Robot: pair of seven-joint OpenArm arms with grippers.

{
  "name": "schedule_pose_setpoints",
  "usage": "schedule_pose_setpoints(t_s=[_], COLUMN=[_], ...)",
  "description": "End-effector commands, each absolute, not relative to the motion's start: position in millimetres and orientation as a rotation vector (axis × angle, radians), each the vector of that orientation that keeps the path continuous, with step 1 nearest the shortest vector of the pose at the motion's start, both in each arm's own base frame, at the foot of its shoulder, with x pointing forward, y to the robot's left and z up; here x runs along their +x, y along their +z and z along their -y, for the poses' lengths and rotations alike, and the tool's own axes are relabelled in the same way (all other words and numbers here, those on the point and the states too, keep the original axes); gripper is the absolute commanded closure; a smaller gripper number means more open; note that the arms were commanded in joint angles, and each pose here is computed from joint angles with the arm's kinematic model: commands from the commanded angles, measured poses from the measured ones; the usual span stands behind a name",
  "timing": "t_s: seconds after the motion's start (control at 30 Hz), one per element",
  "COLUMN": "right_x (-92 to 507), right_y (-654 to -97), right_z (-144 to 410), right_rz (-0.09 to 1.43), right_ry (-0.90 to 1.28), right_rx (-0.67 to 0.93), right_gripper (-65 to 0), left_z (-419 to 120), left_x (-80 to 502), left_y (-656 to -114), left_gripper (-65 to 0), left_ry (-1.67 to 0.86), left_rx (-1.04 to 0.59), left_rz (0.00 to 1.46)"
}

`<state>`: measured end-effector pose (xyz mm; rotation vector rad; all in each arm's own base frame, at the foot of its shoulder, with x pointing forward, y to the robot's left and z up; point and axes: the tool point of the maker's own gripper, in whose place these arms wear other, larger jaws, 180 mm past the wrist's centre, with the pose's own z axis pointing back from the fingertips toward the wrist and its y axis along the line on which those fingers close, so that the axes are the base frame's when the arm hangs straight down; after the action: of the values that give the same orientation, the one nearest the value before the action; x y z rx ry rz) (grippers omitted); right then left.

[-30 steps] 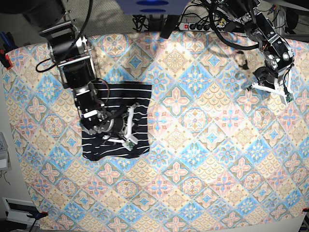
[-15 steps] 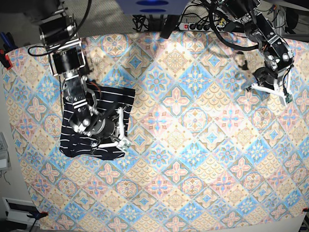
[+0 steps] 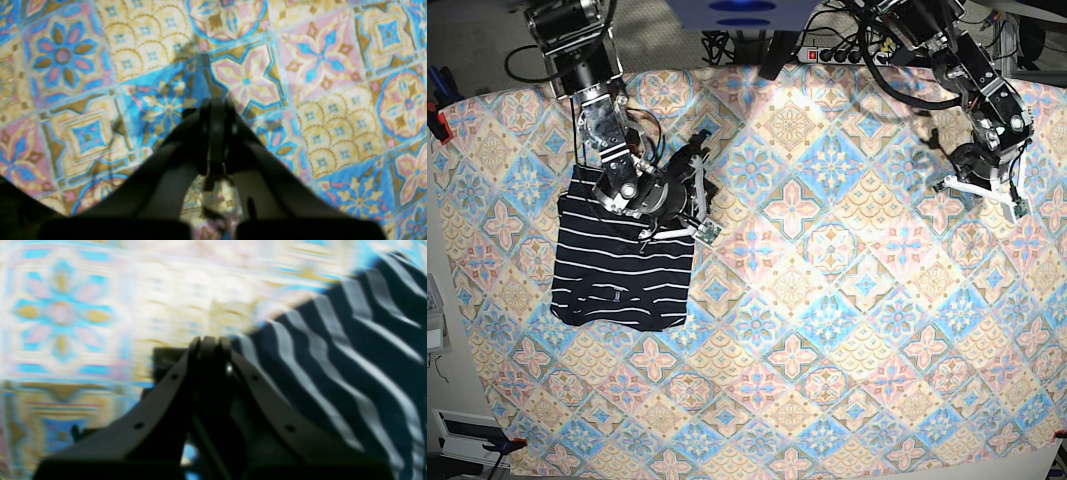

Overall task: Fold the T-shirt properly
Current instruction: 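Drag the folded shirt with the right gripper toward the cloth corner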

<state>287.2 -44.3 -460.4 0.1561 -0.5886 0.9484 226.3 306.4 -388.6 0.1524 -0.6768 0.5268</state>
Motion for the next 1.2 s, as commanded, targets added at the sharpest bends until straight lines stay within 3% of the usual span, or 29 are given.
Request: schedule_pose_setpoints(t_s=[0.0, 0.17, 0.6, 1.17], right_x=[295, 277, 286, 295], right_y=[-459, -493, -497, -469], right_z=[48, 53, 155, 153], right_rz=[0.597, 0.53, 0.484, 0.586], right_ry=[0.937, 0.896, 0.806, 0.8], right_rx=[0.149, 0.207, 0.056, 0.035], right_gripper=[-2.5, -2.4, -2.5, -2.6], left_z=[-310, -310, -310, -311], left_x=[233, 232, 234, 230], left_y=[-381, -385, -387, -389], left_gripper=[0.0, 0.0, 0.0, 0.0], left_ry=[0.525, 0.527, 0.53, 0.526], left_rx=[0.158, 0.154, 0.148, 0.154], left_rz=[0.71, 0.698, 0.696, 0.685])
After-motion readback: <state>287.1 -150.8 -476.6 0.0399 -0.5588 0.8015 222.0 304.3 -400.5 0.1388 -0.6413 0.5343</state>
